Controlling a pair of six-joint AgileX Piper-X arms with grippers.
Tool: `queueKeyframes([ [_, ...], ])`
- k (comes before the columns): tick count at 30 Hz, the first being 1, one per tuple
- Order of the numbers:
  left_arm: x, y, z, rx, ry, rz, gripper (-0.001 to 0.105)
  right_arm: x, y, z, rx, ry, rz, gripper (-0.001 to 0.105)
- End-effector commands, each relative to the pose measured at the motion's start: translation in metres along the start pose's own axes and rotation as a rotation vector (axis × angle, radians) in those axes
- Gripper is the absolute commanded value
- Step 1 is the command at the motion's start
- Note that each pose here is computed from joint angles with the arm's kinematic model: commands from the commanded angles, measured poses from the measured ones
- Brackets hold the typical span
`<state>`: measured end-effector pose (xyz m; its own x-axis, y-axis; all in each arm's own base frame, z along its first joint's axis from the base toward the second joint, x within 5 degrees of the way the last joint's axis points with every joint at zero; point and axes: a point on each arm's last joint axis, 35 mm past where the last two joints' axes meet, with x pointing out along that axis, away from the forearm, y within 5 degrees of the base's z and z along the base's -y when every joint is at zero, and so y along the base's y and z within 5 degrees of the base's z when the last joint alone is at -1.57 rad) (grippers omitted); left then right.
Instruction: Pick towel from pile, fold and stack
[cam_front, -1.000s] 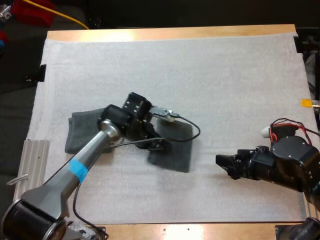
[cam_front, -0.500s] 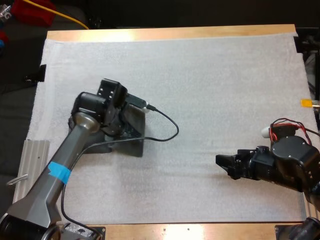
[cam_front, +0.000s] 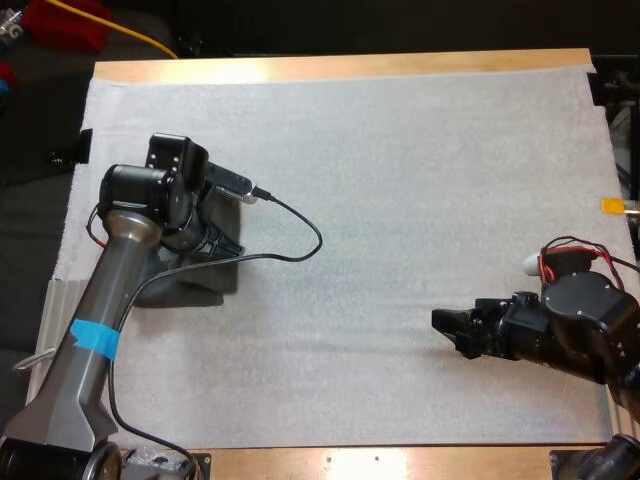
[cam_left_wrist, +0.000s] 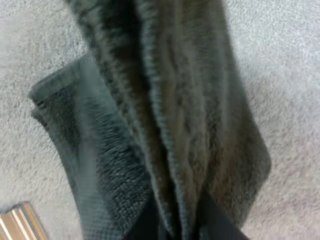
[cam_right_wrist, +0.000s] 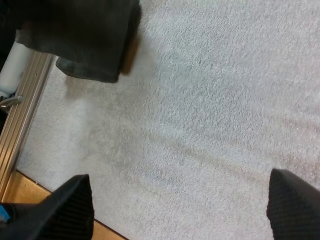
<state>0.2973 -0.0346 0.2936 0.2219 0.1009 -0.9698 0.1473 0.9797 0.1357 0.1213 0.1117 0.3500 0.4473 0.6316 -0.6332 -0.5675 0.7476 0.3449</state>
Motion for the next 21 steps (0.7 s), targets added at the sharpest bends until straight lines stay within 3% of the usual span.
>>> queueKeyframes([
  [1, -0.004, 0.003, 0.0, 0.002, -0.009, 0.014, 0.0, -0.003, 0.002, 0.002, -0.01, -0.017, 0.01, 0.07],
  [9, 0.02, 0.015, -0.007, -0.053, 0.04, -0.035, 0.0, -0.003, 0.002, 0.002, -0.01, -0.017, 0.01, 0.07],
  [15, 0.044, 0.03, -0.022, -0.105, 0.093, -0.015, 0.0, -0.003, 0.002, 0.002, -0.01, -0.017, 0.01, 0.07],
  [21, 0.057, 0.045, -0.028, -0.171, 0.083, 0.024, 0.0, -0.003, 0.002, 0.002, -0.01, -0.017, 0.01, 0.07],
])
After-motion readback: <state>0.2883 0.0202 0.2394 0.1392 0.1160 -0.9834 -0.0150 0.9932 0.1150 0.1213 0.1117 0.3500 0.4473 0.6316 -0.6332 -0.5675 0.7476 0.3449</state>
